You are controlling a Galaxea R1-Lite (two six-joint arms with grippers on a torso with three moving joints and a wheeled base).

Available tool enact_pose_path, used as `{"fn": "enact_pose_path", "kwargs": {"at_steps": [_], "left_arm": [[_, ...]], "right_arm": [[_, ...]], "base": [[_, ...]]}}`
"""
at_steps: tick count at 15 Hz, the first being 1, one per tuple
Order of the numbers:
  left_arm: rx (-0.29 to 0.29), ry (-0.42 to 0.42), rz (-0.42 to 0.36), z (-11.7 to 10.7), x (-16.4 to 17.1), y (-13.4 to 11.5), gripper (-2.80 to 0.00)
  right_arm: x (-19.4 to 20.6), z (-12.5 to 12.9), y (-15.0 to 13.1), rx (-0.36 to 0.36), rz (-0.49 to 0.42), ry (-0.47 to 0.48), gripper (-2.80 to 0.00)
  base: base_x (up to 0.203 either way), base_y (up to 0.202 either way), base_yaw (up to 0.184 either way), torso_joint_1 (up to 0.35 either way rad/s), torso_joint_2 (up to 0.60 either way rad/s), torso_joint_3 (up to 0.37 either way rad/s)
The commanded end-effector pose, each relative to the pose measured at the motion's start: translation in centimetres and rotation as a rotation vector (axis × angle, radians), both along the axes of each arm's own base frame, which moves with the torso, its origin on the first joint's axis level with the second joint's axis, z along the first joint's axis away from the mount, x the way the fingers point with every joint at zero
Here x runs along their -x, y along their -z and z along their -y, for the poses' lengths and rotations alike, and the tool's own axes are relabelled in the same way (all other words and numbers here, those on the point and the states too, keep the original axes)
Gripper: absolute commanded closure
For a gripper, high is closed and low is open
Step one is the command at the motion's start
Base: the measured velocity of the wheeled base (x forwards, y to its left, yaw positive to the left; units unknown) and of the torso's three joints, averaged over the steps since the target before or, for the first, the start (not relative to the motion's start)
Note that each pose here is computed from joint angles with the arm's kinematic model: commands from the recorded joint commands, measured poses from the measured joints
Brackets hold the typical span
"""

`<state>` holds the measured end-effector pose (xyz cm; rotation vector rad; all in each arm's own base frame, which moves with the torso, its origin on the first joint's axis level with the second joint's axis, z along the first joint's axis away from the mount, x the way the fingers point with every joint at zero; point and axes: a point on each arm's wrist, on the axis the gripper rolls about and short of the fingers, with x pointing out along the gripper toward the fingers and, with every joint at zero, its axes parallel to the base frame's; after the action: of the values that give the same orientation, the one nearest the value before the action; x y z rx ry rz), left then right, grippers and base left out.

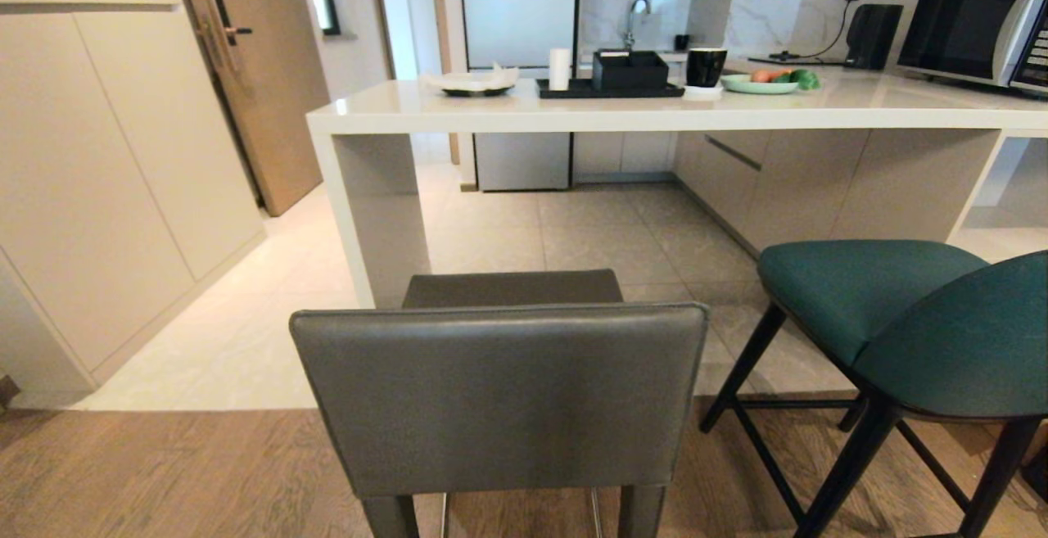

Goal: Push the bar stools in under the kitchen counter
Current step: Push the blue chair back under the dining table

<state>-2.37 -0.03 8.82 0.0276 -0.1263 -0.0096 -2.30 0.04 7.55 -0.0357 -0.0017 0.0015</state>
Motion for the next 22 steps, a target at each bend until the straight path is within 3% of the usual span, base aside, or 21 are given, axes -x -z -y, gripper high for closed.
{"fn": "enact_pose_path", "kwargs": {"at_steps": [1,15,22], "left_arm": [[0.020,0.002,-0.039,0.00,-0.34,1.08,0.00],[0.024,-0.003,-0.044,-0.01,-0.36,1.12,0.00],[0.024,-0.001,-0.045,-0.01,-0.36,1.13,0.00]], "right_arm": [[-0.02,0.00,0.00,-0.010,-0.002,0.001,0.00],[-0.02,0.01,-0.01,-0.011,0.000,0.003,0.00],[-0.02,0.01,-0.01,-0.013,0.000,0.003,0.00]], "base": [[0.000,0.000,0.000,0.000,0.00,0.000],[0.000,0.000,0.000,0.000,0.00,-0.004],[0.000,0.000,0.000,0.003,0.00,-0.170]]}}
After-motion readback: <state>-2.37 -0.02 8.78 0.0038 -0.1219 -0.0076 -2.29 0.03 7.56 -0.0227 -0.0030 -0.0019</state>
